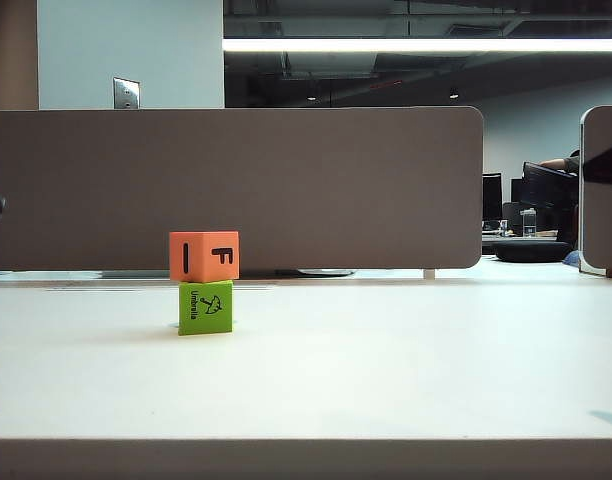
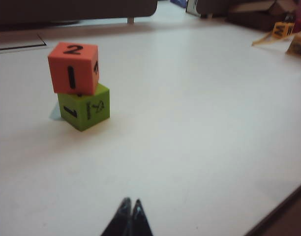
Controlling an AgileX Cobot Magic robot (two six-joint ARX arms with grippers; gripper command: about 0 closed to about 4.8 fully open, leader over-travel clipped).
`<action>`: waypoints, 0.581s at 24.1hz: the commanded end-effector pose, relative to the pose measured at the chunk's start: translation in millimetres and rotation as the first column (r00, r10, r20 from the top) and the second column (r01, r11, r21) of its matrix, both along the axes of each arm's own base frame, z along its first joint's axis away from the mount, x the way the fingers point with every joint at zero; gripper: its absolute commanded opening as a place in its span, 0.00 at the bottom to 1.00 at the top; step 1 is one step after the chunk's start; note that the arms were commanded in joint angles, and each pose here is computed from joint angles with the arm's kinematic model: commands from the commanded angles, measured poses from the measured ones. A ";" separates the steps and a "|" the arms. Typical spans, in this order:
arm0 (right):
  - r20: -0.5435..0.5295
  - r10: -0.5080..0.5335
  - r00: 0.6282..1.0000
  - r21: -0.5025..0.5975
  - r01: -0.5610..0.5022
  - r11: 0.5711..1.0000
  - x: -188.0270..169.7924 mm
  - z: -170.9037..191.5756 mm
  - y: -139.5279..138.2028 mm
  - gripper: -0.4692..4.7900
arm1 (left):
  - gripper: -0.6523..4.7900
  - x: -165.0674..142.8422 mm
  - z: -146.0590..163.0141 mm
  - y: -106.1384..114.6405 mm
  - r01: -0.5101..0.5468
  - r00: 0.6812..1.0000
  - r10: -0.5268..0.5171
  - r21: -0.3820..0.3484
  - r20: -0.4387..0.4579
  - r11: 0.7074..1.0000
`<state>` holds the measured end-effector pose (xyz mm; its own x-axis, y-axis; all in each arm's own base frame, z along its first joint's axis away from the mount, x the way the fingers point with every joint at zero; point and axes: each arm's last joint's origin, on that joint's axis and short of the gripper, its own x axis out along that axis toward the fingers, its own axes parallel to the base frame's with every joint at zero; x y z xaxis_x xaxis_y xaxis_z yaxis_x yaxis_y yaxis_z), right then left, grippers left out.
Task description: Stack the letter block on the right onto the letter block on the left.
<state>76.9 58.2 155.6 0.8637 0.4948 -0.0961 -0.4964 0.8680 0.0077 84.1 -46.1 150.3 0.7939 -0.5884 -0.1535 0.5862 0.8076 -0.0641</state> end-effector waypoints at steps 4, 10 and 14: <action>0.061 -0.021 0.998 -0.081 0.026 0.996 1.5 0.1 -1.2 0.09 | 0.11 1.0 -1.2 1.7 -0.052 0.998 0.048 0.087 0.050 0.995; 0.086 -0.055 0.995 -0.128 0.066 0.990 3.5 0.1 -4.1 0.09 | 0.11 2.7 0.8 3.9 -0.145 0.987 0.138 0.091 0.078 0.985; 0.084 -0.127 0.988 -0.124 0.137 0.983 8.1 0.2 -11.6 0.09 | 0.11 4.2 1.7 6.9 -0.259 0.963 0.249 0.103 0.100 0.960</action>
